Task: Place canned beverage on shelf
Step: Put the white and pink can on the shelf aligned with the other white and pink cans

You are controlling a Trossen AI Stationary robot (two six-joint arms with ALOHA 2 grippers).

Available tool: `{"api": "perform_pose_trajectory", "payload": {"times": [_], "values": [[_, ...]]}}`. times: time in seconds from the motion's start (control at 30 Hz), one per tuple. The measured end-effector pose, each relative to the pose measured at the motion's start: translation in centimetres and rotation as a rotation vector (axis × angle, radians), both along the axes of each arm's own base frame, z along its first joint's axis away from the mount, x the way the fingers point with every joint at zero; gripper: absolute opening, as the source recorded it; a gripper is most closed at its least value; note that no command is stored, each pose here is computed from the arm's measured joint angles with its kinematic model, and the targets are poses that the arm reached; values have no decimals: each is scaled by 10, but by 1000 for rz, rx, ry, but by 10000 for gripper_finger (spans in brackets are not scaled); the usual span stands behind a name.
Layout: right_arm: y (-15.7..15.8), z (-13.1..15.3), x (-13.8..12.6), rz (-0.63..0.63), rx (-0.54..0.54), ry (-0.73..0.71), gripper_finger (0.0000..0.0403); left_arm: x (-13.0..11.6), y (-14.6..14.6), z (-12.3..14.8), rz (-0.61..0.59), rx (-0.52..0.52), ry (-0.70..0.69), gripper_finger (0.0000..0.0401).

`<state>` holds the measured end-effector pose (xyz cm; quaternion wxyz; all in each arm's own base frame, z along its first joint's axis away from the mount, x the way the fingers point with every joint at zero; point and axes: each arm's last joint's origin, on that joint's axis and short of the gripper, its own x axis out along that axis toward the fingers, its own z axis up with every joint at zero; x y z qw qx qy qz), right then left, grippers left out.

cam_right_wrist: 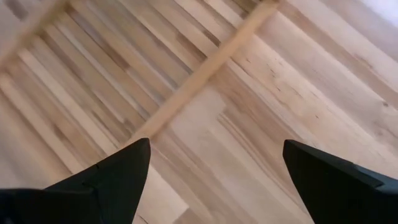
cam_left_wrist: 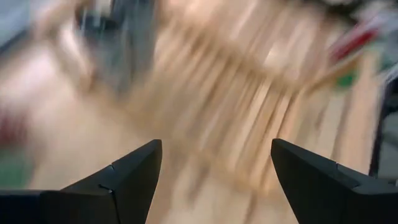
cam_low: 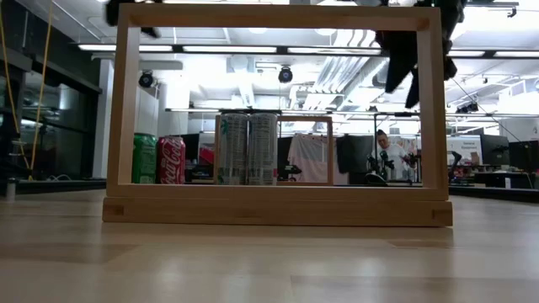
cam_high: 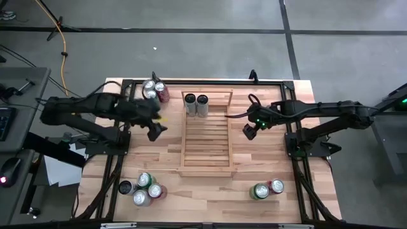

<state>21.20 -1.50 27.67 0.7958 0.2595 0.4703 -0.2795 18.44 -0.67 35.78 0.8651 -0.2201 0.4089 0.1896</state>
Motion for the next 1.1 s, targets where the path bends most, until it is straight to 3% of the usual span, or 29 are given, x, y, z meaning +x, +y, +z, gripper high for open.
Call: {"api": "perform_pose_trajectory", "payload": {"times": [0.1, 0.2, 0.57, 0.67, 0.87, 1.1], "values": [[0, -7, -2, -16, 9, 17, 353, 4, -16, 5, 73, -147, 209, 294], [2, -9, -2, -5, 10, 24, 353, 5, -42, 9, 120, -234, 320, 294], [2, -5, 9, 102, -49, -76, 353, -25, -153, -2, 390, -483, 465, 294], [2, -3, 11, 118, -61, -102, 353, -35, -174, -10, 401, -477, 520, 294], [1, -2, 12, 115, -63, -115, 353, -45, -197, -22, 264, -377, 568, 294], [0, -2, 12, 89, -88, -116, 353, -49, -204, -36, 294, -328, 601, 294]]}}
